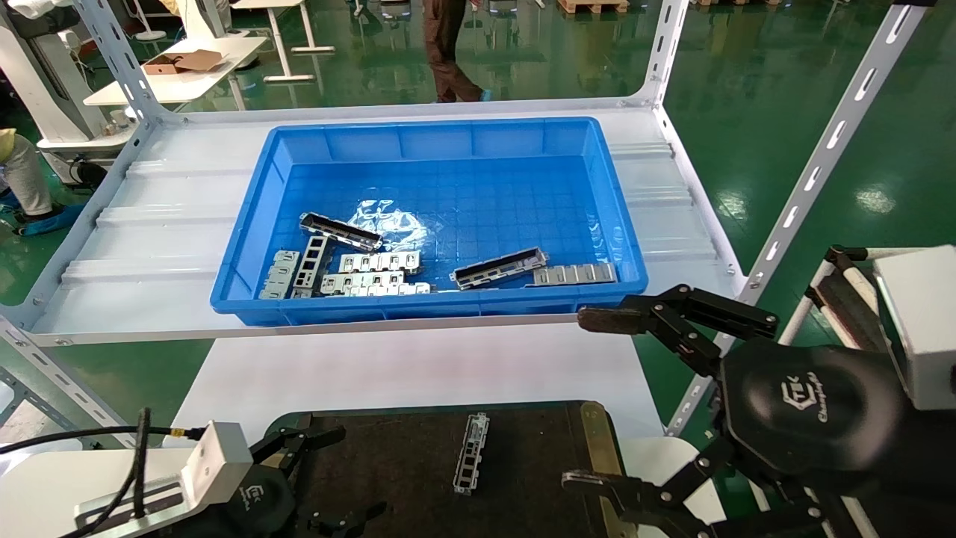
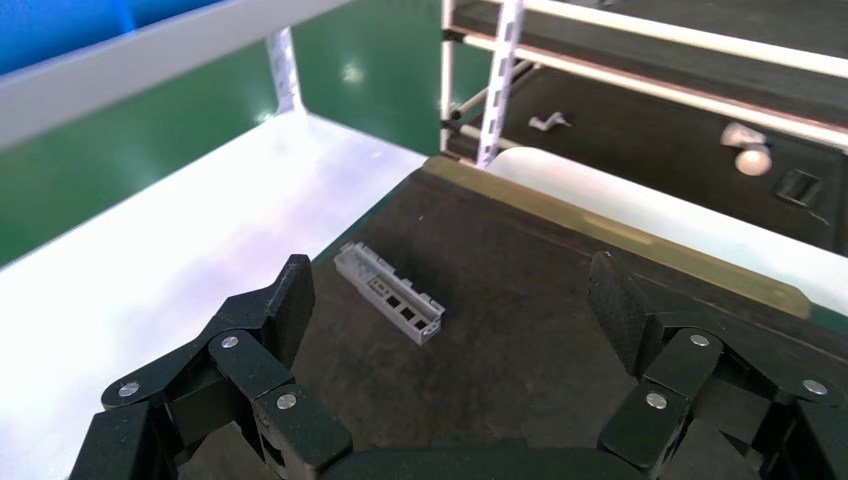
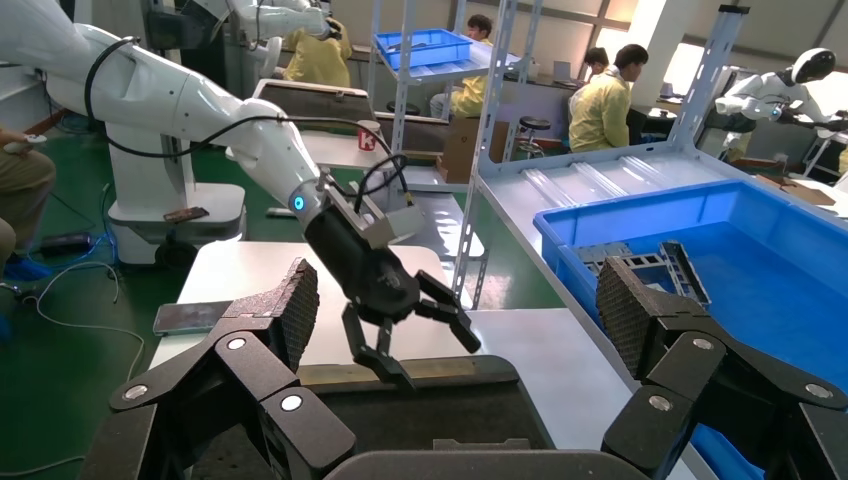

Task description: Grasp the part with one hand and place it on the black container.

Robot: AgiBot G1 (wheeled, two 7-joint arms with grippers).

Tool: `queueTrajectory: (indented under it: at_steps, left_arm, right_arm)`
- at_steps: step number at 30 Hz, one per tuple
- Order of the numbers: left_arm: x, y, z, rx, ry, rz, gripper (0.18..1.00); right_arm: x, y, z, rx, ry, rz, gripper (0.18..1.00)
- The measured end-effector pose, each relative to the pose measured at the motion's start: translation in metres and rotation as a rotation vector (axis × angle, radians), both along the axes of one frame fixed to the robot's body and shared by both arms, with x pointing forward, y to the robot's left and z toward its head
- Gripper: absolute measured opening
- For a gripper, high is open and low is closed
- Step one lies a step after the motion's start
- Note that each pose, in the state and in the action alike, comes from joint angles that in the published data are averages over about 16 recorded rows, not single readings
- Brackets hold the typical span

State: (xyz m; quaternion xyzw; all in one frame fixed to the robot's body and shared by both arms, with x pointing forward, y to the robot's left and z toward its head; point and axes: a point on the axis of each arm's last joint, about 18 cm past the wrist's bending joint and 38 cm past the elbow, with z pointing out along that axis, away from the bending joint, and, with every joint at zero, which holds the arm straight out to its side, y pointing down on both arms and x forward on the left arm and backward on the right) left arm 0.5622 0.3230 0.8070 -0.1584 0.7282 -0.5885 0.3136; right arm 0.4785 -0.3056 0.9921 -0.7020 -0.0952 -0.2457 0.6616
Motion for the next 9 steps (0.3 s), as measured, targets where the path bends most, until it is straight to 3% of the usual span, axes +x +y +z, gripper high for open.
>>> queueTrajectory:
  at_steps: [9]
  left_arm:
    - [-0.0060, 0.0103, 0.0080, 0.020, -0.046, -0.048, 1.001]
  right_arm:
    - [0.0000, 0.0000, 0.0000, 0.000, 0.000, 0.000, 1.001]
